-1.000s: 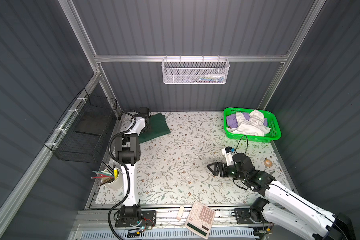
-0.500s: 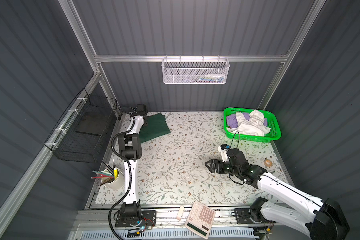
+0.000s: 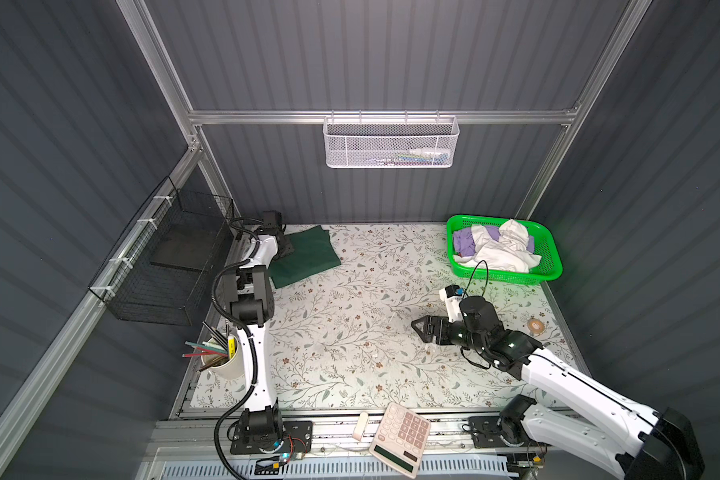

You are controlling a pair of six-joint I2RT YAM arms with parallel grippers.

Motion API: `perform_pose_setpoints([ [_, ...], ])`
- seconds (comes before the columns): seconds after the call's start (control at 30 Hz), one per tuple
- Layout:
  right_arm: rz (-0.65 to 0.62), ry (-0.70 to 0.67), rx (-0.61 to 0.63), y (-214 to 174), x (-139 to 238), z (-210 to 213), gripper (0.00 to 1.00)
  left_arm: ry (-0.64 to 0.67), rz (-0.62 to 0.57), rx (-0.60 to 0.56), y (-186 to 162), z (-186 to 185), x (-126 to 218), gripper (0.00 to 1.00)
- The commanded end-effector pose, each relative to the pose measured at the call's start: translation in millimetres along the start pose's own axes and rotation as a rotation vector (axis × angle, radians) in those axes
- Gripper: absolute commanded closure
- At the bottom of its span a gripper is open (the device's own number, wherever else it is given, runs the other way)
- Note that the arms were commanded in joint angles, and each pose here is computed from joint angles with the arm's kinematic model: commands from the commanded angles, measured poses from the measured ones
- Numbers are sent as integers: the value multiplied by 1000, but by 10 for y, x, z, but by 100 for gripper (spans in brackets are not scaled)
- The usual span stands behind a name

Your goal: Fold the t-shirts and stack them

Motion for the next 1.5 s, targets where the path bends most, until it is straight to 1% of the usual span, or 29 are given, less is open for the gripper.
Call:
perform_pose_setpoints([
  [0.0,-112,-9,-55,177,195,3,1,-159,-125,-15,155,-257,518,56],
  [0.07,-190,29,-116,268,293,-75,1,-181,-192,-53,77,-401,750,51],
  [0.13,-277,-1,-154,356,412,-197,1,-179,-247,-83,-14,-540,1015,46],
  [0.23,-393,-156,-129,477,627,-374,1,-206,-282,-129,-222,-731,1433,39],
  [0.3,-470,-288,-75,544,734,-521,1,-216,-276,-143,-533,-768,1634,30],
  [0.33,-501,-339,-44,570,766,-587,1,-221,-288,-125,-677,-735,1738,25],
  [0.4,-568,-457,4,593,813,-765,1,-196,-287,-69,-1034,-588,1894,21],
  [0.47,-652,-550,28,600,852,-911,1,-111,-279,-53,-1315,-426,1999,18],
  [0.57,-791,-618,148,538,747,-1145,1,97,-254,-72,-1628,-160,2099,14],
  [0.6,-833,-628,166,485,688,-1252,1,183,-245,-82,-1712,-75,2094,9],
  [0.63,-871,-627,155,445,648,-1332,1,274,-231,-77,-1797,7,2048,1],
  [0.67,-908,-620,130,402,605,-1421,1,392,-208,-60,-1892,106,1981,0],
  [0.7,-945,-607,110,362,565,-1496,1,468,-182,-55,-1981,160,1897,0],
  [0.73,-969,-607,89,373,564,-1515,1,503,-170,-63,-2036,177,1813,0],
  [0.77,-961,-591,113,396,538,-1502,1,521,-165,-61,-2096,186,1718,0],
  [0.83,-943,-569,189,444,480,-1467,1,474,-206,-71,-2240,162,1530,0],
  [0.87,-945,-566,214,475,456,-1462,1,410,-292,-68,-2268,129,1466,0],
  [0.9,-943,-568,233,508,433,-1465,1,358,-315,-74,-2271,93,1485,0],
  [0.93,-941,-576,236,539,416,-1477,1,315,-392,-89,-2257,60,1495,0],
  [1.0,-930,-582,221,647,390,-1512,1,260,-566,-85,-2266,41,1538,0],
  [1.07,-941,-556,223,748,363,-1542,1,219,-665,-116,-2265,2,1519,0],
  [1.13,-948,-502,250,798,306,-1585,1,170,-665,-234,-2165,-115,1436,1],
  [1.17,-937,-489,280,807,270,-1611,1,143,-614,-277,-2128,-163,1381,2],
  [1.2,-921,-480,278,806,221,-1682,1,128,-595,-297,-2097,-193,1359,4],
  [1.23,-919,-465,263,800,183,-1759,1,124,-605,-305,-2101,-197,1352,4],
  [1.3,-958,-406,309,826,131,-1758,1,102,-646,-347,-2152,-213,1393,5],
  [1.37,-830,-393,325,863,61,-1725,1,122,-701,-342,-2200,-189,1395,5],
  [1.4,-796,-386,329,896,12,-1732,1,141,-722,-350,-2253,-176,1329,5],
  [1.47,-800,-381,332,973,-48,-1751,1,157,-774,-369,-2265,-207,1183,4],
])
Point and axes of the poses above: each gripper's point midway between its finger pads, its own x axis back along the fingers, its own z axis along the line the jaws close on, y = z × x, the point moved 9 cm from there along x, back along the fingers, and after that the axes turned 12 degrees about -x, right-handed, at the moved point
